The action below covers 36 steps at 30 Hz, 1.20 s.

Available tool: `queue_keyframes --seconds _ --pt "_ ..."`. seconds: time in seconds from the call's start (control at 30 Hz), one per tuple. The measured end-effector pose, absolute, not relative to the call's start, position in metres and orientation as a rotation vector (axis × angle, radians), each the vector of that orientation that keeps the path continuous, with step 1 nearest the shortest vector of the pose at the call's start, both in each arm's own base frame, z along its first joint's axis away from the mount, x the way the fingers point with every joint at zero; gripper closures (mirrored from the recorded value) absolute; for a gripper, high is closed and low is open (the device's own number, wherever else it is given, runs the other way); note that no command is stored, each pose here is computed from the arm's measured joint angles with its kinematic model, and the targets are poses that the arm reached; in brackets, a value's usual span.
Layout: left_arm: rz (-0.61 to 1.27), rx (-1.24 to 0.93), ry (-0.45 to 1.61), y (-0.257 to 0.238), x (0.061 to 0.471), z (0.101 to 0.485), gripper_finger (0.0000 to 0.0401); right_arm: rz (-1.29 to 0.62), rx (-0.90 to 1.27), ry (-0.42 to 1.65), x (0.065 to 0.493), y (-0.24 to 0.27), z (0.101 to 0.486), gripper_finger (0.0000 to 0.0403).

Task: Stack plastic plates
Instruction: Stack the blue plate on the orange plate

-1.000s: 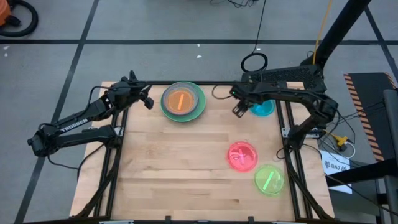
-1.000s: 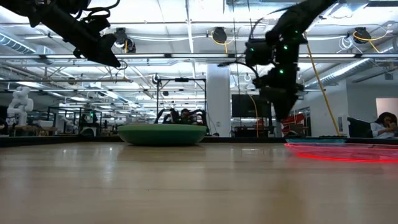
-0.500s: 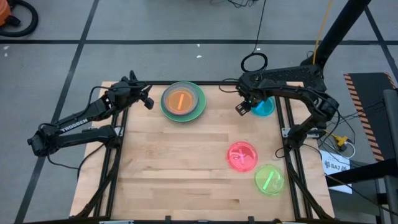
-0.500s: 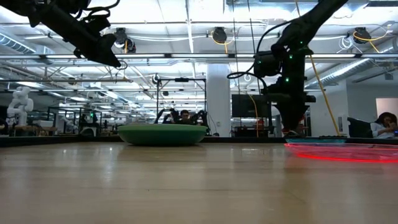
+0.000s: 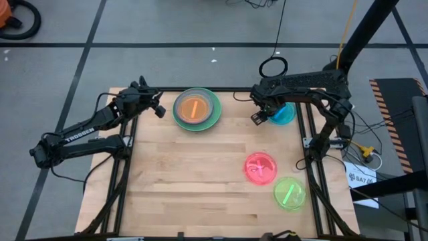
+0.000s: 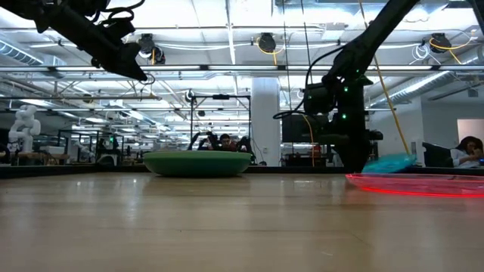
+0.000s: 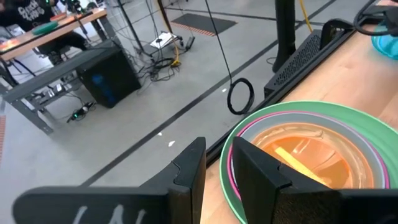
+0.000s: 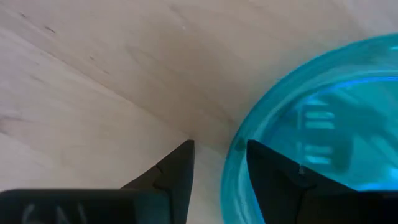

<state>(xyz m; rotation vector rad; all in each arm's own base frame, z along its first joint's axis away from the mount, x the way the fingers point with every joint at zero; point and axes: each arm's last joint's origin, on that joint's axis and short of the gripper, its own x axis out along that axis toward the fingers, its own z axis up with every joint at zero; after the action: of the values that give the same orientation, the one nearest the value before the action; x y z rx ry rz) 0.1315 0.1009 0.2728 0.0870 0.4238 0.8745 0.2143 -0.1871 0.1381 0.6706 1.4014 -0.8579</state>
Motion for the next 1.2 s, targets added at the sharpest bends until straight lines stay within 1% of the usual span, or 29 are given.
queue_keyframes --seconds 0.13,0.23,0.33,0.53,0.57,0.73,0.9,1.1,1.2 --pt "0.87 0.11 0.431 0.101 0.132 0.273 0.0313 -0.86 0.675 1.404 0.215 -0.188 0.136 0.0265" --pt "0.87 0.114 0.429 0.101 0.132 0.273 0.0313 -0.873 0.687 1.396 0.215 -0.188 0.136 0.0281" --pt "0.868 0.12 0.432 0.101 0.132 0.273 0.0313 -0.882 0.683 1.393 0.215 -0.188 0.136 0.0309" --pt "0.864 0.154 0.431 0.101 0.132 0.275 0.0313 -0.888 0.684 1.386 0.216 -0.188 0.136 0.0387" --pt "0.862 0.164 0.433 0.101 0.132 0.275 0.0313 -0.9 0.673 1.383 0.216 -0.189 0.136 0.0394" --pt "0.854 0.206 0.447 0.101 0.132 0.276 0.0313 -0.918 0.663 1.383 0.217 -0.185 0.139 0.0398" --pt "0.847 0.234 0.463 0.101 0.132 0.275 0.0313 -0.89 0.588 1.36 0.224 -0.172 0.154 0.0401" --pt "0.839 0.235 0.499 0.101 0.131 0.272 0.0313 -0.823 0.494 1.253 0.246 -0.158 0.183 0.0402" --pt "0.839 0.235 0.499 0.101 0.131 0.272 0.0313 -0.772 0.437 1.175 0.264 -0.153 0.199 0.0402"
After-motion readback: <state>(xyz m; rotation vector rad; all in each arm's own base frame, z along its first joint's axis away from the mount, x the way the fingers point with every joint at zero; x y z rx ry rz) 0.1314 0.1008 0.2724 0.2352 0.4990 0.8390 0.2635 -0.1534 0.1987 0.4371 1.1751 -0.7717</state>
